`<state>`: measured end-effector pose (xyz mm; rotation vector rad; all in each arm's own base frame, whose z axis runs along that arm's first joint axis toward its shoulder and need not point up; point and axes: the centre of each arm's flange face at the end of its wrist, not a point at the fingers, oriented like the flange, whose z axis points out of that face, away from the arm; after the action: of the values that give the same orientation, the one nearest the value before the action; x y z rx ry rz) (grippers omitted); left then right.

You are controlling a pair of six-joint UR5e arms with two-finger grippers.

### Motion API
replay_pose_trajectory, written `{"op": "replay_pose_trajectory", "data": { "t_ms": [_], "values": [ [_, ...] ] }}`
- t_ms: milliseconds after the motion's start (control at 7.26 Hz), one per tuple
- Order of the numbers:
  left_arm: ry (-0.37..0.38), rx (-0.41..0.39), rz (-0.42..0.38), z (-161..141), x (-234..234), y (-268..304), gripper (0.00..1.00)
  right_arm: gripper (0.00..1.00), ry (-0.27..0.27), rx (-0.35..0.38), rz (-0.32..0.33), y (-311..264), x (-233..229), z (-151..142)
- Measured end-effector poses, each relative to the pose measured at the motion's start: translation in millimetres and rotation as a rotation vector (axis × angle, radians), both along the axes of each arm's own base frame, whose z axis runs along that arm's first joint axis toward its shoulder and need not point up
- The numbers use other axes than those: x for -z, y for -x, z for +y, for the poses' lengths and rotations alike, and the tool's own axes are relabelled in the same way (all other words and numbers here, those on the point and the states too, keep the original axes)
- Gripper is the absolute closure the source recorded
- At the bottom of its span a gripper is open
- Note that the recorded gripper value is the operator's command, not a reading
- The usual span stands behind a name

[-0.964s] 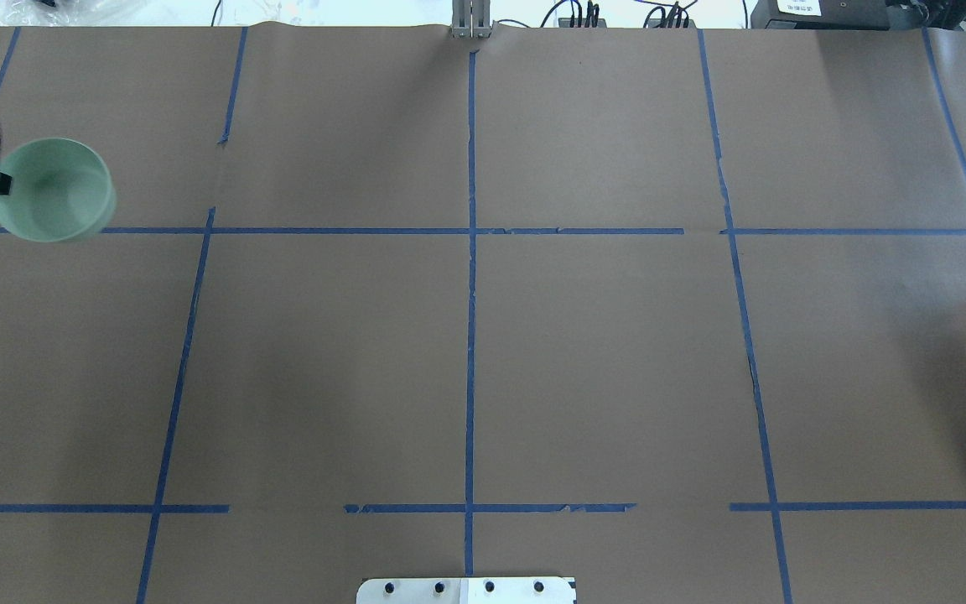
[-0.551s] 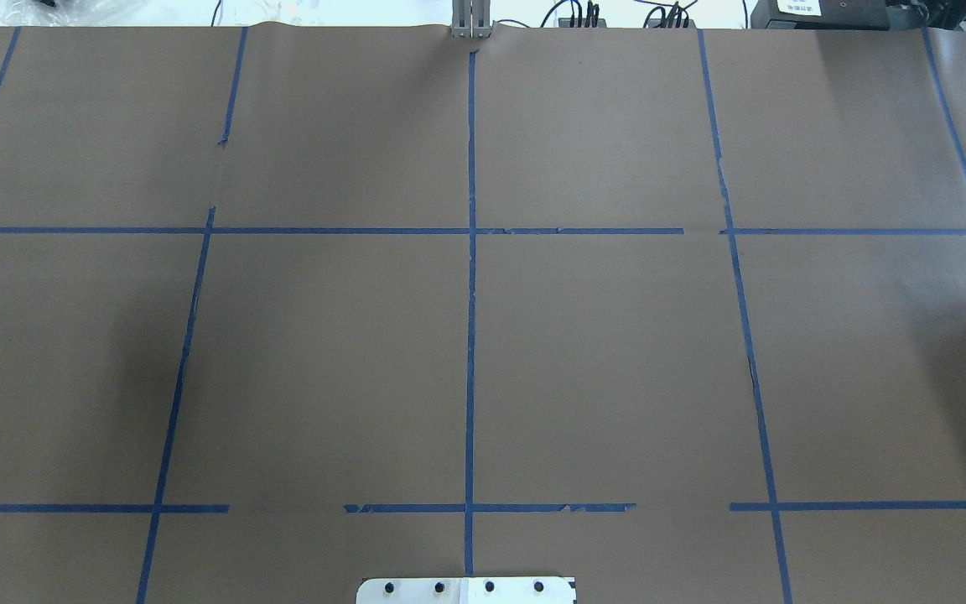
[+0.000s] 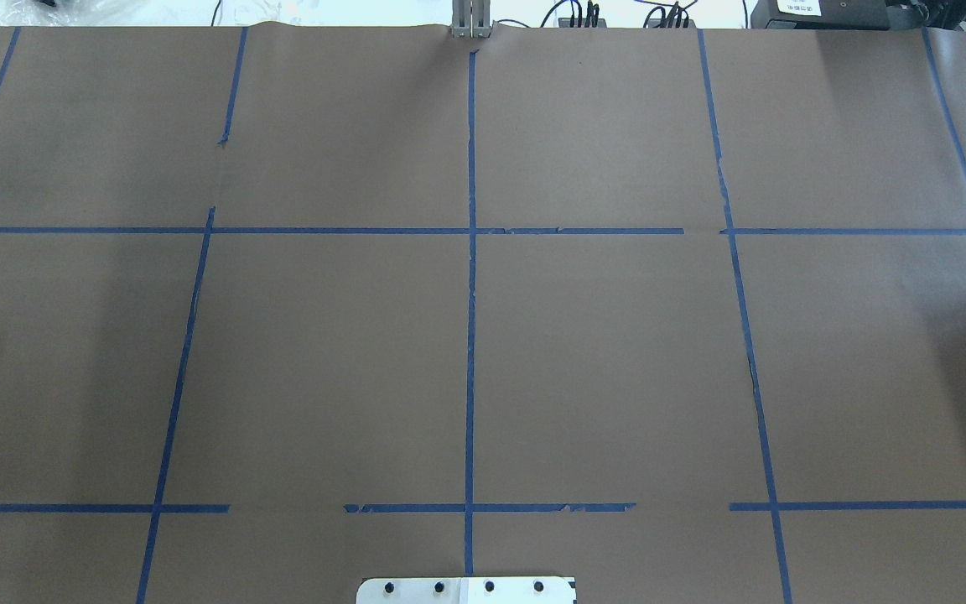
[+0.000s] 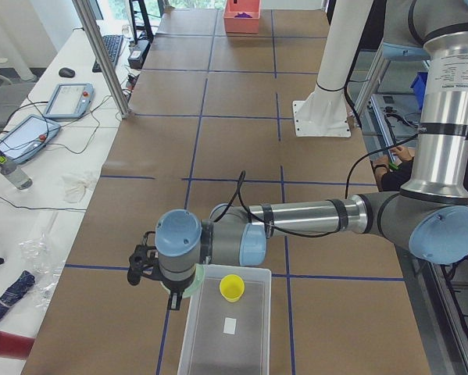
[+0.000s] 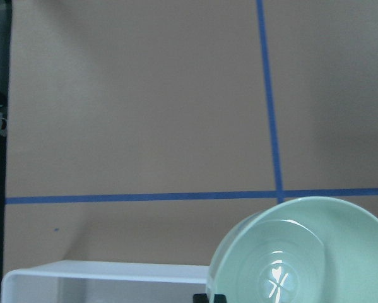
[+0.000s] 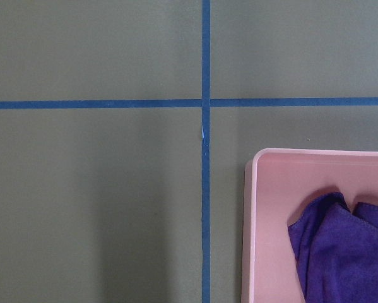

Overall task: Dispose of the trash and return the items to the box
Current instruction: 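Carry the green bowl to the clear bin and lower it inside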

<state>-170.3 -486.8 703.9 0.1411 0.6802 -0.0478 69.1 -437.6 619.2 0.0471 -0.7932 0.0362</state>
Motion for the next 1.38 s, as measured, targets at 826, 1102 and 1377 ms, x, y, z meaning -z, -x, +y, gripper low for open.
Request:
{"op": "replay_pose_trajectory", "data": {
  "t_ms": [826, 1102, 1377],
  "values": [
    [0.104, 0.0, -0.095, 90, -125, 3, 0.57, 0.0, 0.0, -0.001, 0.001, -2, -4, 2],
    [0.102, 0.005, -0.095, 91, -125, 3, 0.0, 0.0, 0.0, -0.001, 0.001, -2, -4, 2],
    [0.085, 0.015, -0.096, 85, -114, 4, 0.0, 0.0, -0.001, -0.002, 0.001, -2, -3, 2]
  ]
}}
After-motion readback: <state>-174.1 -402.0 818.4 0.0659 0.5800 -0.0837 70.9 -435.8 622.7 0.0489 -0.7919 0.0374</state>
